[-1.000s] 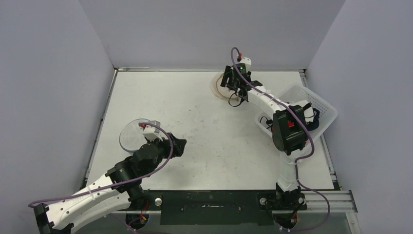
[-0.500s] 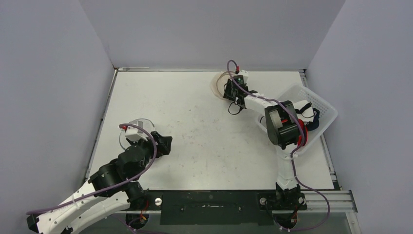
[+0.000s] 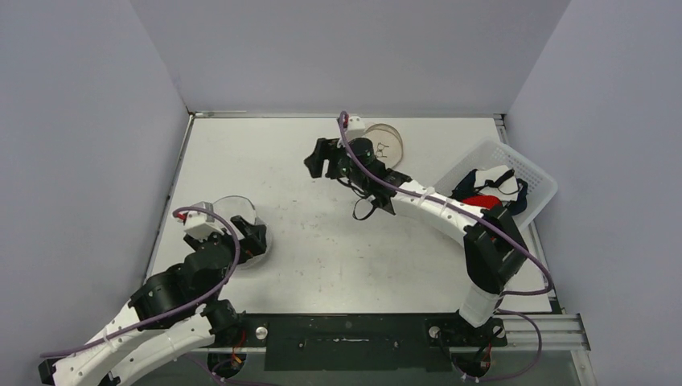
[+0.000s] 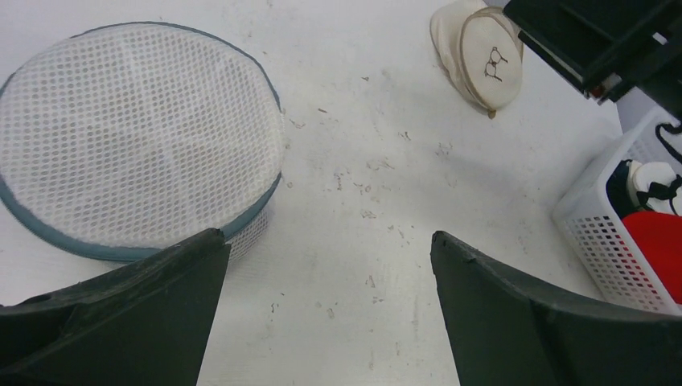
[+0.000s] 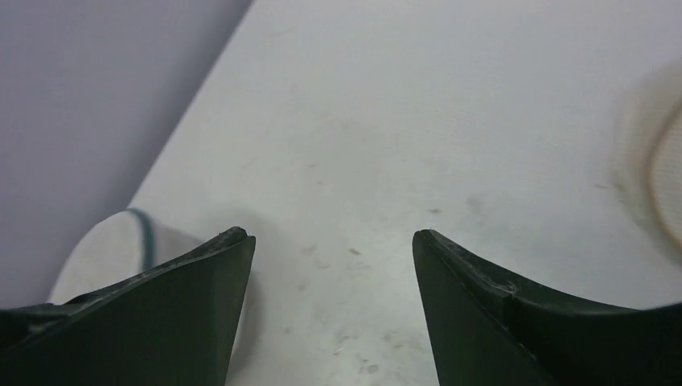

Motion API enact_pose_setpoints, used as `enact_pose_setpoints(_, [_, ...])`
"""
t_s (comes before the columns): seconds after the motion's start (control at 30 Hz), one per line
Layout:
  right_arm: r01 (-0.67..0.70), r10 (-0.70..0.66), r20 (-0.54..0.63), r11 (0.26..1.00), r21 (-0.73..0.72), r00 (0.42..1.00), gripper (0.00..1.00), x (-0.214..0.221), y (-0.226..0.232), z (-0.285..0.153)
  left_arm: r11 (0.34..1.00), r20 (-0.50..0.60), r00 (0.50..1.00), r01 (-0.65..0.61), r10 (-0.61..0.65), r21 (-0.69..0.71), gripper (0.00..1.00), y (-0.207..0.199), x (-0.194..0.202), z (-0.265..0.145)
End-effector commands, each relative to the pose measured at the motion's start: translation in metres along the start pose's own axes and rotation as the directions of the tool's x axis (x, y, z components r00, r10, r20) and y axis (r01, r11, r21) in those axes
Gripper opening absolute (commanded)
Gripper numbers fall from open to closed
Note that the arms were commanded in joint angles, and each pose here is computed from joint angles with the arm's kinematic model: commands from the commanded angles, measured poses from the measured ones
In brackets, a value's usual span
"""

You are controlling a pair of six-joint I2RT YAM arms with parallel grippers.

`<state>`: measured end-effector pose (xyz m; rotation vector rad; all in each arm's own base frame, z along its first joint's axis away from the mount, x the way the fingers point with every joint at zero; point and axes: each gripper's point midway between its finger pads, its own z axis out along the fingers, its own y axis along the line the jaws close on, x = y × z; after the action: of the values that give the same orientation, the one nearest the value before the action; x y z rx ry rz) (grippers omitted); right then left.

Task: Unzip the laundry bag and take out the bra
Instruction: Move the laundry bag to the center of the board.

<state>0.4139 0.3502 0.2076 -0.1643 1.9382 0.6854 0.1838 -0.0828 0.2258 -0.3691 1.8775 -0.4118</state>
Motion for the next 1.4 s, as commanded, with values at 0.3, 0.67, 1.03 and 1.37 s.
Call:
enact_pose_setpoints(0.3, [-0.151, 0.022, -0.274, 0.875, -0.459, 0.962, 0.76, 0.106, 0.188, -0.034, 0.978, 0.233, 0.952, 0.208, -0.199, -0.015, 0.96, 0.04, -0.073, -0.042])
enact_pose_setpoints(0.67, [-0.165, 0.082, -0.202, 0.883, -0.44, 0.976, 0.78, 0.112, 0.217, -0.039, 0.978, 0.206, 0.957, 0.211, -0.206, -0.003, 0.96, 0.047, -0.063, -0.044])
enact_pose_setpoints(1.03, [-0.213, 0.086, -0.318, 0.897, -0.388, 0.944, 0.66, 0.139, 0.227, -0.014, 0.978, 0.183, 0.962, 0.208, -0.204, -0.002, 0.96, 0.048, -0.05, -0.039])
enact_pose_setpoints(1.37, [-0.195, 0.062, -0.376, 0.926, -0.325, 0.925, 0.15, 0.15, 0.204, -0.015, 0.98, 0.175, 0.965, 0.197, -0.193, -0.005, 0.96, 0.044, -0.046, -0.035])
